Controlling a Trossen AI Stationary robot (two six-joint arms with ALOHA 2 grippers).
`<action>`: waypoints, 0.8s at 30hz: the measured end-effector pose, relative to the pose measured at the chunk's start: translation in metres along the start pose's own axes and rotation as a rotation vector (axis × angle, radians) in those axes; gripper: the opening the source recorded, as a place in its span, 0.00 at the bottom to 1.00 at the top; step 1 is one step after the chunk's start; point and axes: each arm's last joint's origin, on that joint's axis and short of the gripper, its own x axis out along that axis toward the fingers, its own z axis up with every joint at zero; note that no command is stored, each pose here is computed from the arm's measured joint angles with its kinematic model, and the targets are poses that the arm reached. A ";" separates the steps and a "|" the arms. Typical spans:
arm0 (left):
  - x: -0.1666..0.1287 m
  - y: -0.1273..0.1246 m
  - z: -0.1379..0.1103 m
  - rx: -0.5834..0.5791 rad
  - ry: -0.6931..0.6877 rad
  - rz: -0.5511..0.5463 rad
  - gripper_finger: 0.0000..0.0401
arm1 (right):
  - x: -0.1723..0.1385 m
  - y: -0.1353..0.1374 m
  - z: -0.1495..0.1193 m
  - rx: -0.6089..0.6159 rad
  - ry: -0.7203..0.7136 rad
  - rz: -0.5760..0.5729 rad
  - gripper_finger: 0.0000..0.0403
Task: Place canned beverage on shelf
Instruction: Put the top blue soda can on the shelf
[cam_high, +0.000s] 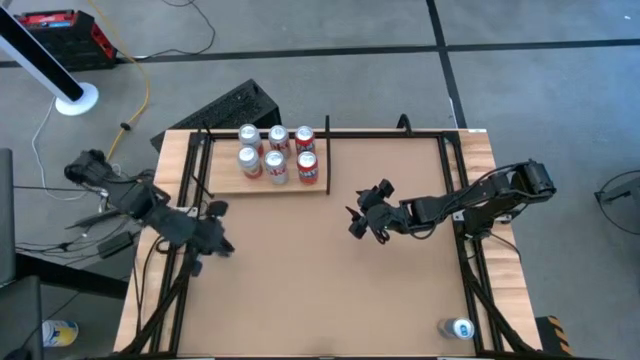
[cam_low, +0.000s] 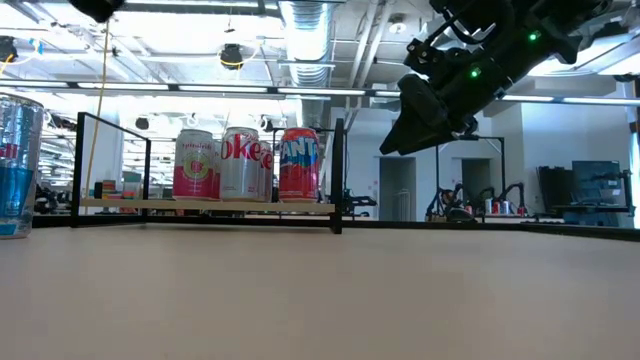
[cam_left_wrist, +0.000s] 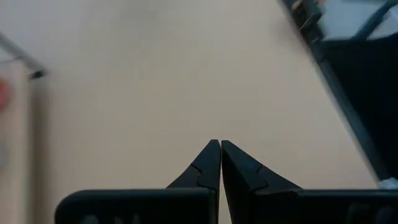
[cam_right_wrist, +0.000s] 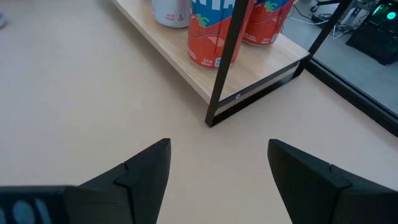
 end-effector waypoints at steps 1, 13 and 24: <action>-0.003 -0.003 -0.001 0.003 0.021 0.024 0.00 | 0.000 0.000 0.000 0.000 0.000 0.000 0.72; -0.013 -0.001 -0.027 -0.099 0.266 0.148 0.12 | 0.000 0.000 0.001 0.006 -0.006 0.002 0.72; -0.013 0.001 -0.026 -0.093 0.232 0.224 0.50 | 0.000 0.000 0.001 0.005 -0.005 0.002 0.72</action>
